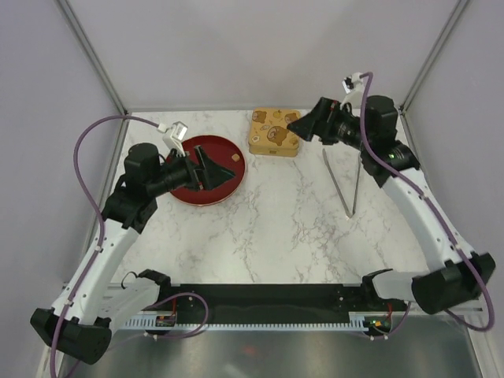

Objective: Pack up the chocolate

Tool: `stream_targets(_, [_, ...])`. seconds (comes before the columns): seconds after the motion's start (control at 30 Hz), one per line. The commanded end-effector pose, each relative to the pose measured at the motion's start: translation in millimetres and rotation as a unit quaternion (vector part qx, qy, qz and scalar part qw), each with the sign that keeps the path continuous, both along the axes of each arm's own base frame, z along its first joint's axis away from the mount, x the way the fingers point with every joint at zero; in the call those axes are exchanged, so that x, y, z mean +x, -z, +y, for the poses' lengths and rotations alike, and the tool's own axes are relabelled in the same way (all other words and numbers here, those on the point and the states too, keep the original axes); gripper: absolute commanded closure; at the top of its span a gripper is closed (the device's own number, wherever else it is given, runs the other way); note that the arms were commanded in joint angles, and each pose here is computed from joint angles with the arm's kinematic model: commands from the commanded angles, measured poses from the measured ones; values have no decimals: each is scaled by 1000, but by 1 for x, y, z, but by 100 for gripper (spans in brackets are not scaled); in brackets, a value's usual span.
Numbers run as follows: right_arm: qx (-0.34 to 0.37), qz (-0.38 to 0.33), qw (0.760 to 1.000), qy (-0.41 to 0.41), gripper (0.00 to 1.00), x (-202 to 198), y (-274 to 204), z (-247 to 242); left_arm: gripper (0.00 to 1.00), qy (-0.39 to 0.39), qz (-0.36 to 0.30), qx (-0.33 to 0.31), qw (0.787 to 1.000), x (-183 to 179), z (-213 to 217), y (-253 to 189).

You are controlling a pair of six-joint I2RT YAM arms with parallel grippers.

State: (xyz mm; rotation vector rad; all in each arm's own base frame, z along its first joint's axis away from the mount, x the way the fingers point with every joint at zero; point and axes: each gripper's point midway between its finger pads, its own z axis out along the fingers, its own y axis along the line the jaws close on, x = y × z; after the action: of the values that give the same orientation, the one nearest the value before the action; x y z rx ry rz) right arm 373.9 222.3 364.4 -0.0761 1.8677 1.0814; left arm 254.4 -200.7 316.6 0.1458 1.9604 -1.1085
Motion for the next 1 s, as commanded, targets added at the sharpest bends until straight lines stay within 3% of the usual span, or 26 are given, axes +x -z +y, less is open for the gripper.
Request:
stream_targets(0.0, [-135, 70, 987, 57, 2, -38, 77, -46, 0, 41, -1, 20, 999, -32, 1, 13])
stream_targets(0.13, [-152, 51, 985, 65, 2, -86, 84, -67, 0, 37, -2, 18, 999, -47, 5, 22])
stream_targets(0.27, [-148, 68, 984, 76, 2, -101, 96, -73, 0, 23, -10, 18, 1000, -54, 10, 26])
stream_targets(0.5, [-125, 134, 981, 58, 2, -112, 138, -64, 0, 24, -17, 21, 999, -57, 11, 25])
stream_targets(0.97, [-100, 89, 989, 60, 2, -101, 137, -58, 0, 23, 10, 52, 998, -47, 5, 52])
